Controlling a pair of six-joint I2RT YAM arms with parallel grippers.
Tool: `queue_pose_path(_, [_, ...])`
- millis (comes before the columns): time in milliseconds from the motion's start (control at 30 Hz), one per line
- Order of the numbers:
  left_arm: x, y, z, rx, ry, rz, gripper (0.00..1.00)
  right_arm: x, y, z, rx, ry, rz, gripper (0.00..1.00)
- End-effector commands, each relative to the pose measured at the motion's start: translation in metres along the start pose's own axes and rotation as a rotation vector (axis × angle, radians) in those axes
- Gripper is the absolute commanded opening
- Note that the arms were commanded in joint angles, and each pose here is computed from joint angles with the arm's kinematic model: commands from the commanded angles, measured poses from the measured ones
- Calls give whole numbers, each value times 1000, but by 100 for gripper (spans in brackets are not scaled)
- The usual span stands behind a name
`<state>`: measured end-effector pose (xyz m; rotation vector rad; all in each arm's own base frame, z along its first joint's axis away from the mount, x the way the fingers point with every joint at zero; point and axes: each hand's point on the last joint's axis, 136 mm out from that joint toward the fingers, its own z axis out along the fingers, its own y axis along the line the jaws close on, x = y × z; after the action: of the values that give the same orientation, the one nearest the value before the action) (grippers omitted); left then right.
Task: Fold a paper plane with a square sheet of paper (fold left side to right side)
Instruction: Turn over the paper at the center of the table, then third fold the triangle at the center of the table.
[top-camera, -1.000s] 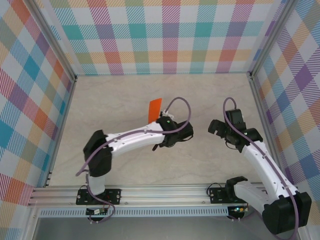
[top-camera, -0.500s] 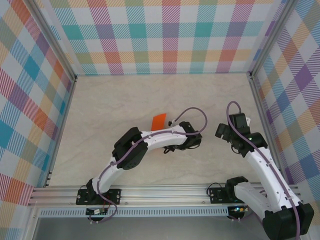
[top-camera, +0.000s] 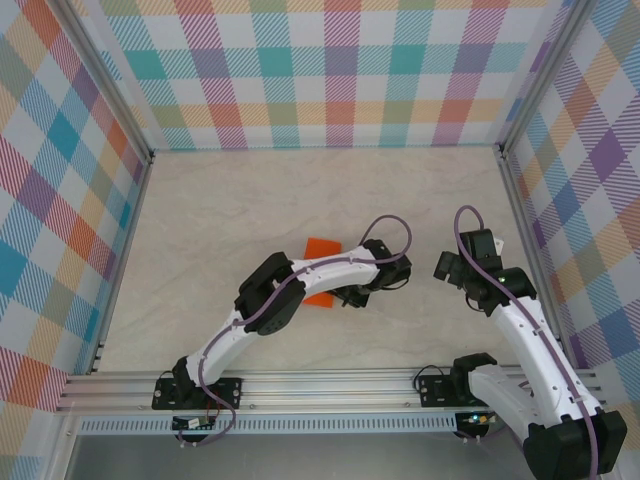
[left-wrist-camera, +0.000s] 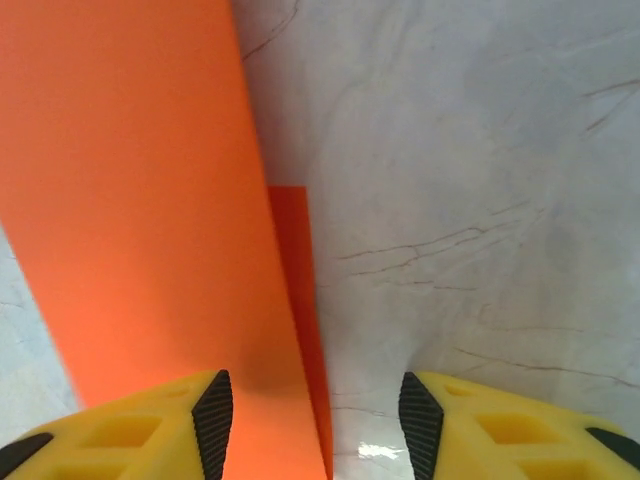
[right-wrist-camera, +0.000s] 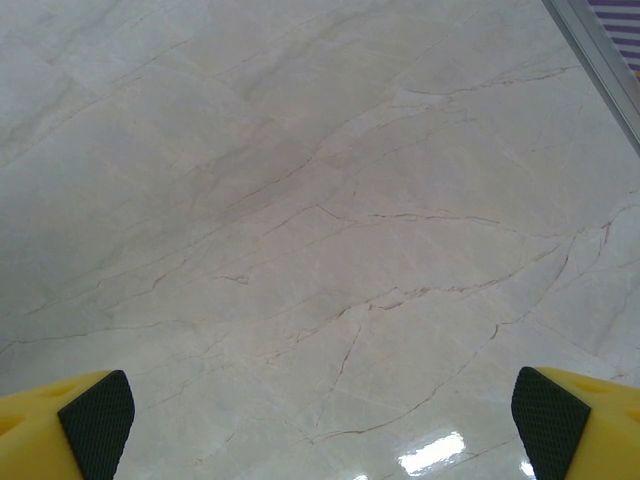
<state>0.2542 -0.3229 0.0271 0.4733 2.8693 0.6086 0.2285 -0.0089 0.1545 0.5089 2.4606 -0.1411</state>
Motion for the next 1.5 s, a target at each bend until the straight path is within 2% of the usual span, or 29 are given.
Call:
queue_pose_path(0, [-21,-10,-41,245,-55,-53,55,5,5,1,-37,22,-18,100])
queue_pose_path(167, [-39,24,-78,435,-157,-160,62,9,51,1,-279,61,-6,100])
queue_pose_path(233, [-42,50,-92,517,-210,-225,69,11,79,0,-431,88,8,100])
queue_pose_path(300, [-42,75,-99,594,-246,-290,76,11,108,-2,-574,125,20,95])
queue_pose_path(433, [-41,120,-94,776,-290,-425,84,14,168,1,-780,236,9,84])
queue_pose_path(633, [-38,150,-59,1001,-287,-568,86,24,263,14,-936,374,-59,72])
queue_pose_path(733, [-42,154,-45,1107,-312,-606,85,21,298,27,-969,381,-50,70])
queue_pose_path(1000, [-38,138,-7,1180,-232,-613,81,31,353,63,-978,465,-73,66])
queue_pose_path(1233, [-36,129,11,1171,-175,-613,77,50,349,91,-873,503,-80,66])
queue_pose_path(1467, [-34,120,22,1179,-128,-602,76,65,344,105,-833,542,-97,65])
